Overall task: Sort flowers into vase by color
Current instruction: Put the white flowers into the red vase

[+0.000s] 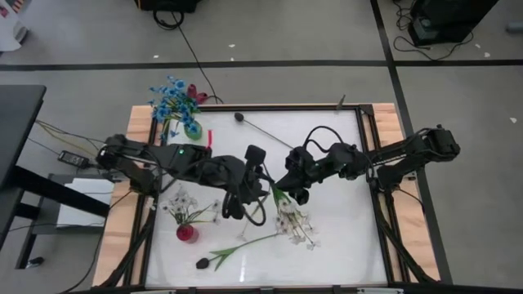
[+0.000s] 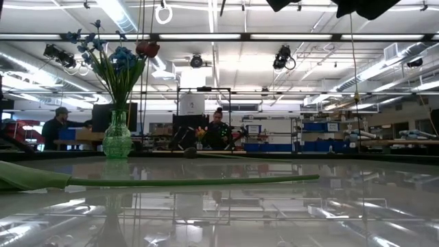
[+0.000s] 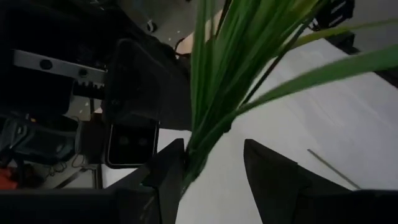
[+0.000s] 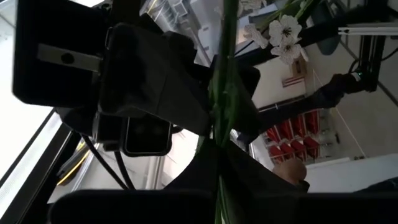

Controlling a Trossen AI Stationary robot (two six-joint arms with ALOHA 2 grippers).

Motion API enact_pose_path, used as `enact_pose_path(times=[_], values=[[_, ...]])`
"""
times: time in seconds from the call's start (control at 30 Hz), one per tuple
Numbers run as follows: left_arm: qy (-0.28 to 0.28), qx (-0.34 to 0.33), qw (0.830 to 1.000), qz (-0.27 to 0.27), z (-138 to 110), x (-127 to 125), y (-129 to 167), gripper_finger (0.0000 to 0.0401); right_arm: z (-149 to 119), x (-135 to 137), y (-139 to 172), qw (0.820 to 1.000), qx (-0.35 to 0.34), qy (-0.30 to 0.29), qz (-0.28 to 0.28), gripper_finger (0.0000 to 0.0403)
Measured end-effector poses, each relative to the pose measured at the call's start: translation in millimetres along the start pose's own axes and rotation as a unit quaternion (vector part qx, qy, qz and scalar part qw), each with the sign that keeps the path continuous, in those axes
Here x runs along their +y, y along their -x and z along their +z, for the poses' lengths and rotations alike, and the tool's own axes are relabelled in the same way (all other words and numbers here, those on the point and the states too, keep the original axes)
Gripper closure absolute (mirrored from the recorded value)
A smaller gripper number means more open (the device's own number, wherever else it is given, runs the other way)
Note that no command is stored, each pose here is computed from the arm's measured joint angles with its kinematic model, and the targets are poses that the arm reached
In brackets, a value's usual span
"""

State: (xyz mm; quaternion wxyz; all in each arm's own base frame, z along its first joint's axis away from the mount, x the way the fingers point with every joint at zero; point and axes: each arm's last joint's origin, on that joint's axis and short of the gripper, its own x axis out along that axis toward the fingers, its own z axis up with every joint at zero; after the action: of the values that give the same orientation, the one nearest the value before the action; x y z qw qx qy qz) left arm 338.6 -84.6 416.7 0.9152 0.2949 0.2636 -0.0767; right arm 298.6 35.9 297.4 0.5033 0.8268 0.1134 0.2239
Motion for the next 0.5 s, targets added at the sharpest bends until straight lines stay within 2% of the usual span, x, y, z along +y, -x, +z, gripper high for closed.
enact_pose_path(times=[0.1, 0.2, 0.5], values=[[-0.001, 0.002, 1.000, 0.003, -1.3, 2.5, -1.6, 0.0232, 0.0, 0.2, 0.0, 1.000, 0.000, 0.000, 0.001, 0.0379], [0.008, -0.003, 1.000, 0.011, -1.4, 6.4, -1.8, 0.0253, -0.4, 0.9, 0.0, 1.000, 0.002, 0.001, 0.004, 0.0379], [0.004, 0.005, 1.000, 0.015, -4.5, 9.9, 1.7, 0.0383, 0.1, 3.3, 0.3, 0.999, -0.019, 0.003, 0.026, 0.0375]])
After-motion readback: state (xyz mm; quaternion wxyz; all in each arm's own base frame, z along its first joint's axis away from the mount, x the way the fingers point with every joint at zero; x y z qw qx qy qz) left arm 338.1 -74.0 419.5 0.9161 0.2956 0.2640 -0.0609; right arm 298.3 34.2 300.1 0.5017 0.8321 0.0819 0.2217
